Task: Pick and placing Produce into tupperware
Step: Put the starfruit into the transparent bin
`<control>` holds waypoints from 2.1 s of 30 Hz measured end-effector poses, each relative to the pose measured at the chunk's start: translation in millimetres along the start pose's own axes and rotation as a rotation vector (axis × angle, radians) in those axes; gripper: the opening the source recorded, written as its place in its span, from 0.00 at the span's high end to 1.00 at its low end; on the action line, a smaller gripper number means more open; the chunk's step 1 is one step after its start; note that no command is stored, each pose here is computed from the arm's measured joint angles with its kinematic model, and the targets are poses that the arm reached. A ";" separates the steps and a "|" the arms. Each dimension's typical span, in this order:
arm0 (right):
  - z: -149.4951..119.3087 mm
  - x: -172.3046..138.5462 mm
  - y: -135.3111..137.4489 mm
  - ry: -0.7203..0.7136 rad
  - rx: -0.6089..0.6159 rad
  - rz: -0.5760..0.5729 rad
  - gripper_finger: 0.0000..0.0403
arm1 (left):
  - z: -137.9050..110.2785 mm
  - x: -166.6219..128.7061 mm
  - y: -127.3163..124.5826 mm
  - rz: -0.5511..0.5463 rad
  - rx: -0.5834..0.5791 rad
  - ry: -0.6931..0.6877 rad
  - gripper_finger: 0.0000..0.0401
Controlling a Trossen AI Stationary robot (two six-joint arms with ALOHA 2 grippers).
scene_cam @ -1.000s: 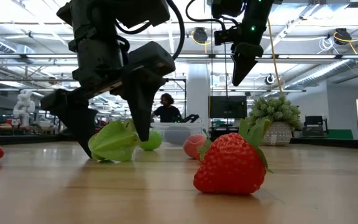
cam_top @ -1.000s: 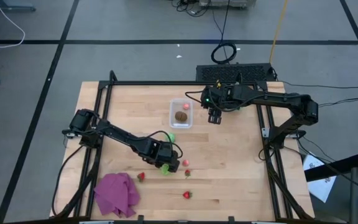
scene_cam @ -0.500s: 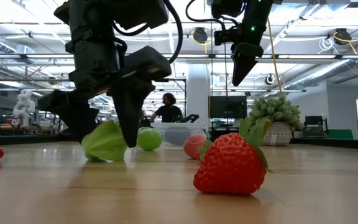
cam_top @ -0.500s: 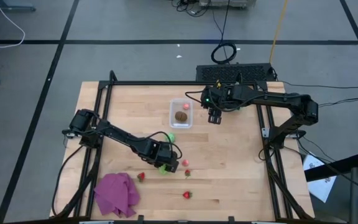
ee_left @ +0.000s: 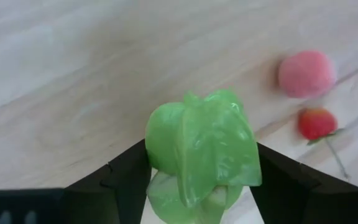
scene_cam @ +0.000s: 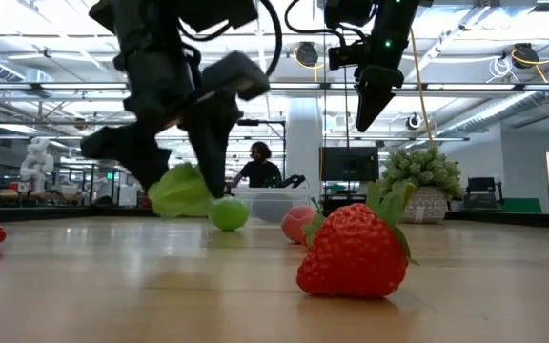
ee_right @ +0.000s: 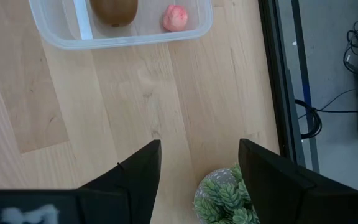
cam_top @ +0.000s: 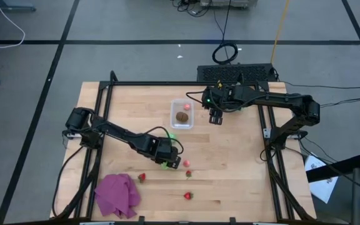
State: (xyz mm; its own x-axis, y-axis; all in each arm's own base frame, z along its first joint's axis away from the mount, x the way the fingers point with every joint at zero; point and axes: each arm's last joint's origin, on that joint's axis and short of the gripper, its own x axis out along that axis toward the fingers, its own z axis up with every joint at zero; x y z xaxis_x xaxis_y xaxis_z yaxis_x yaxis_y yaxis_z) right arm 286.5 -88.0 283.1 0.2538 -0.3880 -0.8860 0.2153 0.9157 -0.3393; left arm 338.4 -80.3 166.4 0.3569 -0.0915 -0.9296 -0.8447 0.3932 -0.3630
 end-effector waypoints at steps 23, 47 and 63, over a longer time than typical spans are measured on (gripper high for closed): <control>9.8 -1.1 -8.1 -0.056 -0.079 -0.240 0.50 | 44.6 -58.7 11.5 -0.053 0.101 -0.173 0.40; 14.9 -1.7 -8.9 -0.116 0.003 -0.237 0.50 | 188.5 -102.8 82.3 -0.004 0.329 -0.505 0.40; 26.8 -7.6 -19.6 -0.162 -0.021 -0.527 0.50 | 222.5 -69.3 83.1 -0.086 0.365 -0.574 0.40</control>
State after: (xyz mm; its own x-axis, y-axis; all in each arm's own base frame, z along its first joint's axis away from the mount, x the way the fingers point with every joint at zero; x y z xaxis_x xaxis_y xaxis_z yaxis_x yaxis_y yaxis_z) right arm 305.6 -105.8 305.0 0.2590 -0.8042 -0.5350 0.3338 0.5943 -0.7317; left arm 332.2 162.3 214.6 0.6567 0.3240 -0.6810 -0.6516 0.6985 -0.2960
